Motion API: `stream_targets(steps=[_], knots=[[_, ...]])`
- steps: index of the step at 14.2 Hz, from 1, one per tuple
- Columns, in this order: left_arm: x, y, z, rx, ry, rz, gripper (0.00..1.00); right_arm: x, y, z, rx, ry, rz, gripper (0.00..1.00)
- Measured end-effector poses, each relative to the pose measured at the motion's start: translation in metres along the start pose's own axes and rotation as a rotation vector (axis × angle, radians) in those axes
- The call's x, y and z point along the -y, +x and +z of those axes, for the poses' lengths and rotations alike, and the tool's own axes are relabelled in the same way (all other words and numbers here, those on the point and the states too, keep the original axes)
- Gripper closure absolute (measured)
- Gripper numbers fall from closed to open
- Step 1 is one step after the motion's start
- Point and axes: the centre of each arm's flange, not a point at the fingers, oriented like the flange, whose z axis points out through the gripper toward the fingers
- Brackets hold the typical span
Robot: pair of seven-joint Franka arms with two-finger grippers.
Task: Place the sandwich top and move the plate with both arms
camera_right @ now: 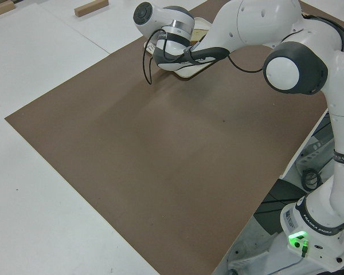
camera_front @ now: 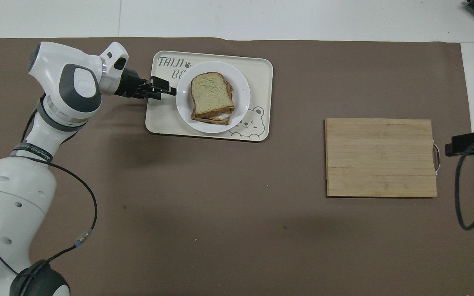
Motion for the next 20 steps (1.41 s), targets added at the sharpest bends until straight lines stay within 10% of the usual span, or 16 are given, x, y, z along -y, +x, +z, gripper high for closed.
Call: stream_targets(steps=[2,12,20], knots=[[-0.004,0.006,-0.044,-0.037,0.078,0.014,0.00,0.000,0.000,0.000,0.000,0.000,0.000,0.00],[-0.060,-0.038,-0.241,-0.003,0.617,0.011,0.00,0.000,0.000,0.000,0.000,0.000,0.000,0.00],[-0.128,-0.145,-0.353,0.002,0.627,0.041,0.00,0.000,0.000,0.000,0.000,0.000,0.000,0.00]])
